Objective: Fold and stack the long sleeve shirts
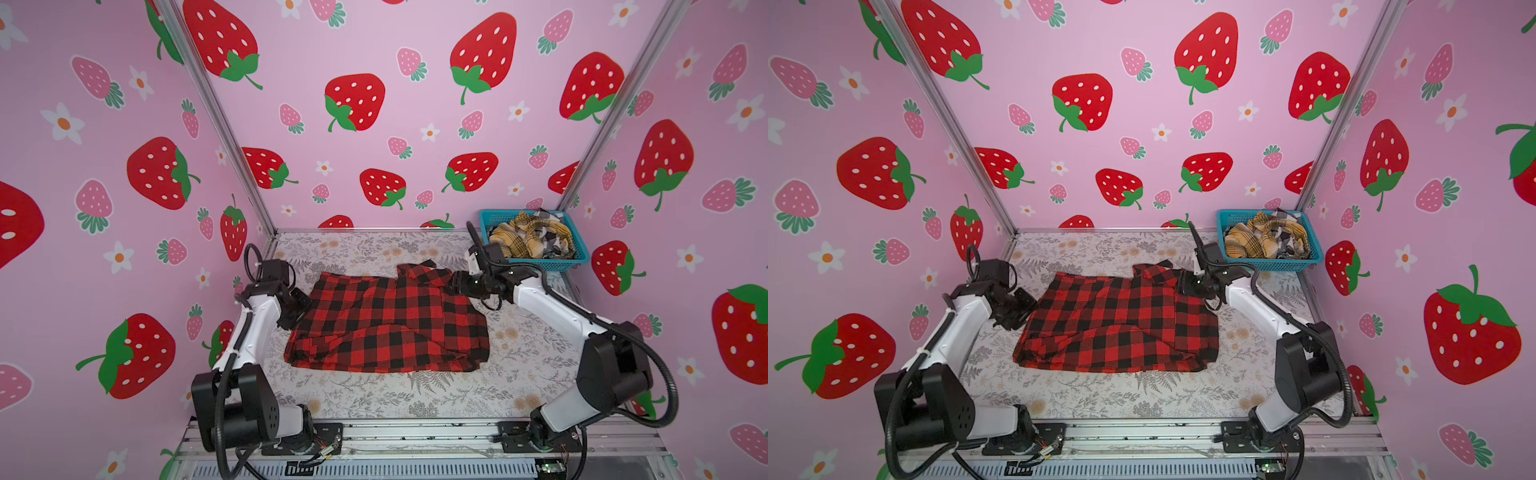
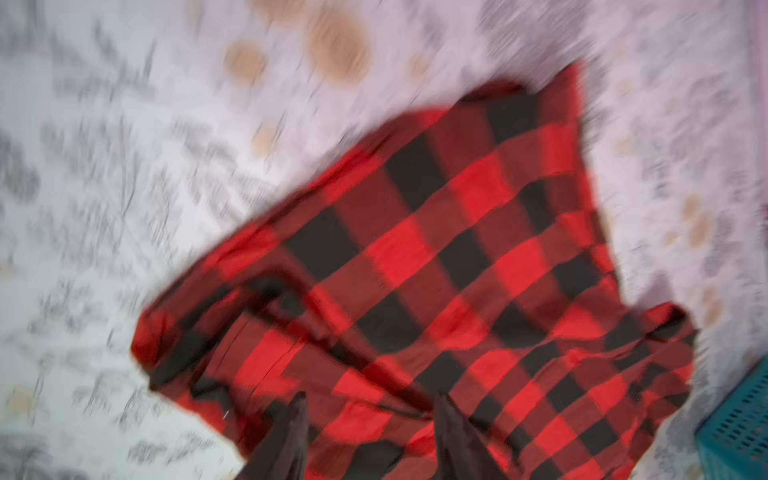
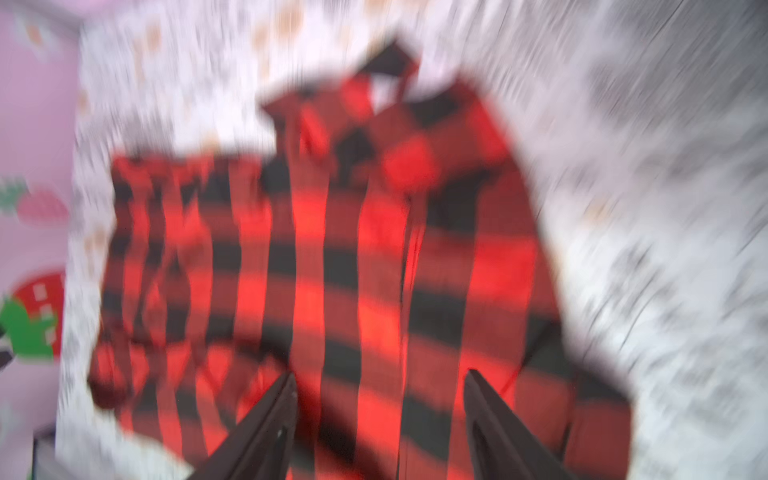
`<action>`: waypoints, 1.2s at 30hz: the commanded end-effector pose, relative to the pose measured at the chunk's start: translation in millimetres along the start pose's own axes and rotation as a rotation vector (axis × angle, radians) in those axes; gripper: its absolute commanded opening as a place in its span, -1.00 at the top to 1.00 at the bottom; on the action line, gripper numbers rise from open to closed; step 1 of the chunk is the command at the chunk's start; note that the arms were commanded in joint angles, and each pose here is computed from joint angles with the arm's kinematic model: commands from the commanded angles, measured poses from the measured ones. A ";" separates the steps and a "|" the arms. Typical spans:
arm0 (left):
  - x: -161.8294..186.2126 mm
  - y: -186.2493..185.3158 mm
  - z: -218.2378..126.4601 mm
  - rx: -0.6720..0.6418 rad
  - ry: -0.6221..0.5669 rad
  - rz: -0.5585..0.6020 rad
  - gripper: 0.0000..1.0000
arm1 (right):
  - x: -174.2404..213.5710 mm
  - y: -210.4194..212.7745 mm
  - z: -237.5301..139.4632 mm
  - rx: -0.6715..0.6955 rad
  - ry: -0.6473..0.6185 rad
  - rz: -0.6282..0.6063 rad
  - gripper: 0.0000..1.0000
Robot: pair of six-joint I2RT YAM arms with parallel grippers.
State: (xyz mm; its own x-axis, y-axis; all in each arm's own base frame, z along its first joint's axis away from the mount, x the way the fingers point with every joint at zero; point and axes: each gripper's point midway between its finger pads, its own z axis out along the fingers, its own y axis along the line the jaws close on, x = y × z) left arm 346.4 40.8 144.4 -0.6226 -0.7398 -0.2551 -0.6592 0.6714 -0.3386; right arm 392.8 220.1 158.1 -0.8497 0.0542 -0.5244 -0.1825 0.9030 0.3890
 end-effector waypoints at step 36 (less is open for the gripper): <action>-66.4 -89.2 182.2 -0.092 0.230 0.369 0.51 | -23.0 -64.0 126.6 0.082 0.182 -0.141 -0.44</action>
State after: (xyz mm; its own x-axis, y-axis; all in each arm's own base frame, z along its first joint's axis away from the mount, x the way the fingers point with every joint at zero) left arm 529.4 22.9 31.6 -0.8867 -0.4309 -0.1674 -0.3993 0.8964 -0.1924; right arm 487.4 218.0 57.5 -0.8890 -0.1109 -0.4443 -0.2501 0.9303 0.2682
